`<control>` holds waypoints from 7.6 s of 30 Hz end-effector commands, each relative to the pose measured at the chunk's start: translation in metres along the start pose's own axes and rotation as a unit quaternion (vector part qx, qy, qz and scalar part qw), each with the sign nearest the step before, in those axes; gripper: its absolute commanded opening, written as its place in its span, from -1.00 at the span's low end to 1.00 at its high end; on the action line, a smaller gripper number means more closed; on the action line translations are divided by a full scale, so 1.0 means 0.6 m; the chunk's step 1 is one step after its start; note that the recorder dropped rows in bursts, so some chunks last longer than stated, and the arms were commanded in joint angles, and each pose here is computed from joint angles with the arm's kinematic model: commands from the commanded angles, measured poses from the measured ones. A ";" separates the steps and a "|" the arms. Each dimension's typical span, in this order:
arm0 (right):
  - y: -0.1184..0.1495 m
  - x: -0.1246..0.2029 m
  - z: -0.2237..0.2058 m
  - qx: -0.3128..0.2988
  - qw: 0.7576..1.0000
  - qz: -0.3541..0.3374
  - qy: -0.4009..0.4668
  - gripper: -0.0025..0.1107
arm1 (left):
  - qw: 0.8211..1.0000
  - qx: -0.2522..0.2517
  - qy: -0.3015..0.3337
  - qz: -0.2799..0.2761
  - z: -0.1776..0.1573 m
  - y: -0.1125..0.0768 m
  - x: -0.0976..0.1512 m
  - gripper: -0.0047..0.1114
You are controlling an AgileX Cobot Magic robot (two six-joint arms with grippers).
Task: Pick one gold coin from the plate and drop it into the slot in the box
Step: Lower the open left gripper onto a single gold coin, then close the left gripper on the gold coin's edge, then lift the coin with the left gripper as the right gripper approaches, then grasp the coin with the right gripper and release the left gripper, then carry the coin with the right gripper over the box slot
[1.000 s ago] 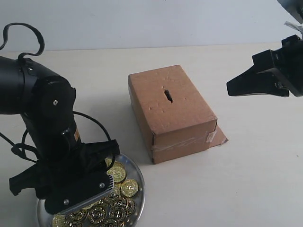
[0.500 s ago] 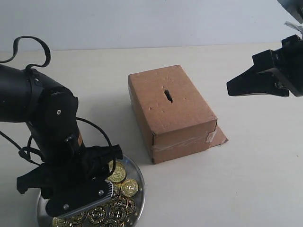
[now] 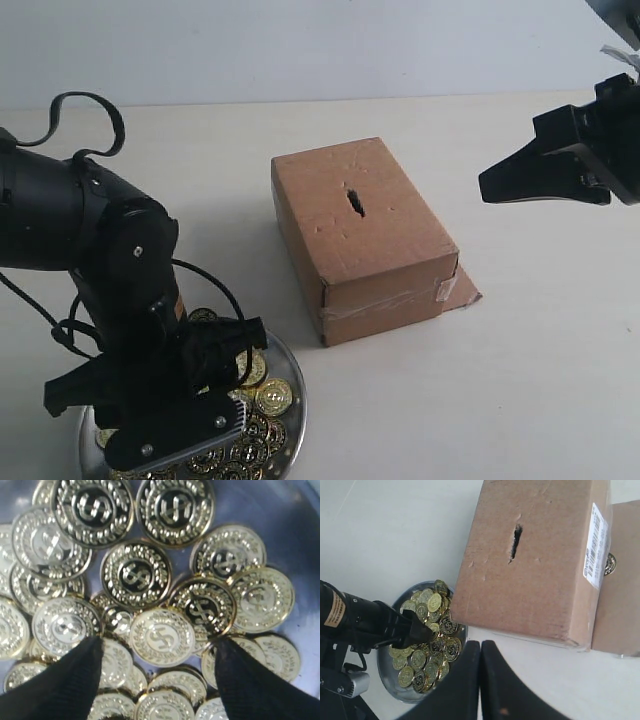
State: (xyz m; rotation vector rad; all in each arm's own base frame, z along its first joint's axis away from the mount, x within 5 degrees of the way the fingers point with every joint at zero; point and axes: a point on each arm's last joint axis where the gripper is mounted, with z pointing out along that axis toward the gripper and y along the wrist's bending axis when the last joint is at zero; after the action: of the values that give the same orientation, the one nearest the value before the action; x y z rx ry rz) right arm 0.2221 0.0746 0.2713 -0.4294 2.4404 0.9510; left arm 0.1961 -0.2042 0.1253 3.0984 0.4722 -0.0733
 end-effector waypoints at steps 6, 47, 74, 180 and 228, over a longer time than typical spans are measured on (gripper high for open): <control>0.001 0.001 0.001 -0.004 1.000 0.001 -0.003 -0.96 | 1.000 0.017 -0.009 0.020 0.003 0.003 -0.022 0.08; 0.001 0.001 0.001 -0.004 1.000 -0.001 -0.003 -0.96 | 0.999 0.030 0.025 0.028 0.020 0.004 -0.008 0.08; 0.001 0.001 0.001 -0.005 1.000 -0.001 -0.004 -0.96 | 0.999 0.039 0.005 0.014 0.020 0.001 -0.015 0.06; 0.159 0.085 0.241 -0.141 0.988 0.034 0.044 -0.09 | 0.861 -0.232 -0.017 -0.452 -0.217 -0.047 -0.056 -0.55; 0.107 -0.025 0.219 0.160 0.974 -0.065 -0.150 -0.96 | 0.726 -0.311 0.030 -0.613 -0.314 -0.158 -0.074 -0.37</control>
State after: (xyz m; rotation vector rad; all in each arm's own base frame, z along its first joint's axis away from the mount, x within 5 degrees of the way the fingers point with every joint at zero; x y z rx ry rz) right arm 0.2395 0.2126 0.2275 -0.2640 2.2419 0.6096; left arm 0.1461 -0.1377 0.3064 1.7303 1.8743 0.1662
